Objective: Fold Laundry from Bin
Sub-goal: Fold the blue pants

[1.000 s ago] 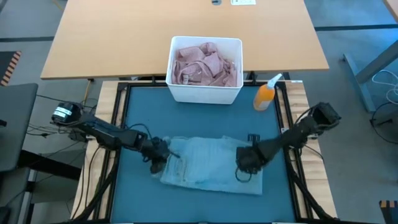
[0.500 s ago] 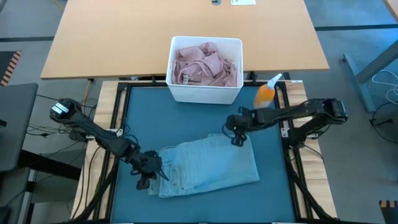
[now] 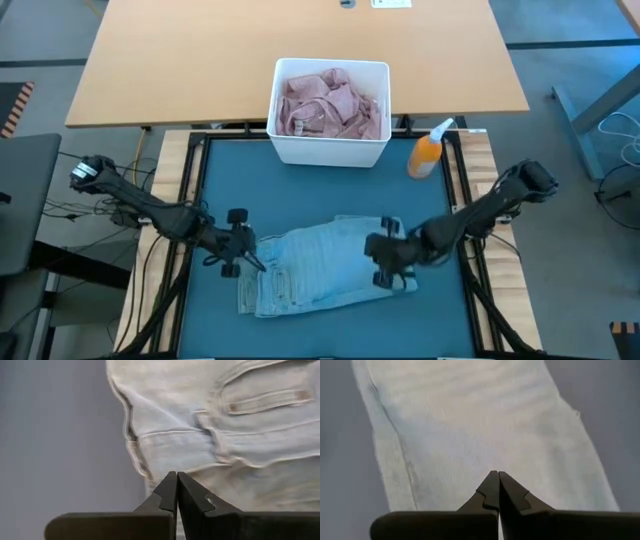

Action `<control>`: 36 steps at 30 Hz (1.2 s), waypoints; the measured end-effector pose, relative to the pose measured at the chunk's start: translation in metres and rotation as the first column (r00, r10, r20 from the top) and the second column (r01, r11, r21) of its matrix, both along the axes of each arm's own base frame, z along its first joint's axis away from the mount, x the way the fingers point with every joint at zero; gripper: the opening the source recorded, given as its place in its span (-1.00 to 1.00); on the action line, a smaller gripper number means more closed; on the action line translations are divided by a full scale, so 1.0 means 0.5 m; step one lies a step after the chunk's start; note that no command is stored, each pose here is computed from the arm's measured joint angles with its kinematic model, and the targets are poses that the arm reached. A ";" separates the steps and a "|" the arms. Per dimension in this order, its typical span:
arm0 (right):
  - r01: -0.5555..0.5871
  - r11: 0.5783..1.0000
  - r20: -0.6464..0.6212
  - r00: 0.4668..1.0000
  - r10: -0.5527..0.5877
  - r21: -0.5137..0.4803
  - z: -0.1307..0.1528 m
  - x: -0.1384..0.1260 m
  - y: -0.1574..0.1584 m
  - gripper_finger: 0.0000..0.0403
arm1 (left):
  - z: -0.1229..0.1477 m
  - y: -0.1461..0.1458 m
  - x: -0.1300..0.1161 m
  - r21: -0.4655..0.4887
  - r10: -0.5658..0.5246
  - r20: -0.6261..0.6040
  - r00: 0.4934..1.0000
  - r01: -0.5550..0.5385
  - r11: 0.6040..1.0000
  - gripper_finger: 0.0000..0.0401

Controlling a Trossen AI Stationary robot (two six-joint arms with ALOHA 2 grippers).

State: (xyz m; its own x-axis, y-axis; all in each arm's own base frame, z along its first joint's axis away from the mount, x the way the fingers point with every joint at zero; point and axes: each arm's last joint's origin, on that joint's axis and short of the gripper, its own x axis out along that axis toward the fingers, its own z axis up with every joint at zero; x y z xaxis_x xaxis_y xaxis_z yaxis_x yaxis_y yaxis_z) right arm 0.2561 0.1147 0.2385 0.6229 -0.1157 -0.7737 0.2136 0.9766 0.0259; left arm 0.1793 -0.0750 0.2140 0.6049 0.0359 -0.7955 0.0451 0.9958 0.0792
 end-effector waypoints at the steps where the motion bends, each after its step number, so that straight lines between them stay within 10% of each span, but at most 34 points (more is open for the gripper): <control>1: 0.008 1.000 -0.007 1.000 -0.008 -0.011 -0.011 -0.001 0.015 -0.91 | -0.008 0.003 0.003 0.018 -0.021 0.004 1.000 0.021 1.000 -1.00; 9: 0.063 0.998 -0.058 0.996 -0.064 -0.015 -0.077 -0.009 0.087 -0.91 | -0.016 0.005 -0.003 0.023 -0.100 -0.079 0.992 0.102 0.994 -0.67; 20: 0.086 0.995 -0.053 0.995 -0.088 -0.055 -0.087 0.000 0.080 -0.91 | -0.036 -0.013 0.007 -0.250 0.009 -0.157 0.988 -0.048 0.967 -0.15; 36: 0.025 0.999 0.076 0.997 -0.027 0.029 -0.104 -0.001 0.151 -0.90 | -0.130 -0.027 0.062 -0.149 0.014 -0.284 0.959 -0.058 0.987 -0.24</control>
State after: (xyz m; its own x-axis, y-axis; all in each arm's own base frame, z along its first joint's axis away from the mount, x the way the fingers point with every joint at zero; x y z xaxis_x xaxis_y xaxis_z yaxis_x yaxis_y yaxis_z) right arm 0.2558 0.1904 0.1863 0.6772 -0.1120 -0.7272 0.2355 0.9694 0.0700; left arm 0.2104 -0.0886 0.1492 0.3568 -0.0833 -0.9305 0.0073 0.9962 -0.0864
